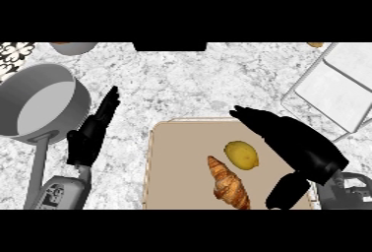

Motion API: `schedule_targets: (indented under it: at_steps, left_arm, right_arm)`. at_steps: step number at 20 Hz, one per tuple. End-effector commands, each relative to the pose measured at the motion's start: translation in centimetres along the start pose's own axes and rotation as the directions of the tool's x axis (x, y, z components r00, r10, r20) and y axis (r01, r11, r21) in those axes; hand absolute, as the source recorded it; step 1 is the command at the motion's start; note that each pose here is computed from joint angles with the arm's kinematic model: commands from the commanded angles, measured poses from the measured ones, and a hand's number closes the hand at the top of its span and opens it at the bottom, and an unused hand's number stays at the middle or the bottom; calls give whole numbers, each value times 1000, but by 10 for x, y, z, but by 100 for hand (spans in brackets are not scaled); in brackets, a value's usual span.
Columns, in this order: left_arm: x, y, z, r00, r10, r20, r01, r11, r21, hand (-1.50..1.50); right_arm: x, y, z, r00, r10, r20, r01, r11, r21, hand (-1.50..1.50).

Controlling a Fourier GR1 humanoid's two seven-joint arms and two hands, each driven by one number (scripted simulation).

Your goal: Pick the lemon from the tray and place it in the tiered shelf

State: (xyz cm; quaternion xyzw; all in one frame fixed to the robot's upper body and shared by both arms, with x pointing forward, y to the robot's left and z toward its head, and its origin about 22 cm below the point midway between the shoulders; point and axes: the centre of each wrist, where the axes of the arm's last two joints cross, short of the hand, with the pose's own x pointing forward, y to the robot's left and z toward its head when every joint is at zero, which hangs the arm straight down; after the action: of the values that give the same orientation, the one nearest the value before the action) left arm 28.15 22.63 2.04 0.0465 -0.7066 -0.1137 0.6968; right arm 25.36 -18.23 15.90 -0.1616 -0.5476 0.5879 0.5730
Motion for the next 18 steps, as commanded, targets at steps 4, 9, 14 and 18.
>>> schedule_targets:
  at_steps: [4,9,14,18]
  left_arm:
    - [-18,-13,14,1000,2,-16,-2,1000,-20,0]
    - [-5,-15,-17,999,-33,7,33,999,-14,0]
    - [13,1,-6,1000,6,2,-6,1000,-5,0]
    - [-6,10,-4,1000,-2,1,2,1000,-17,0]
  right_arm:
    - [-4,13,-13,1000,11,-29,-11,1000,4,-150]
    - [-2,17,-25,998,43,-44,-42,999,28,-150]
    - [8,9,-13,996,71,-55,-69,997,38,-150]
    - [14,33,-43,995,77,-65,-75,997,34,-150]
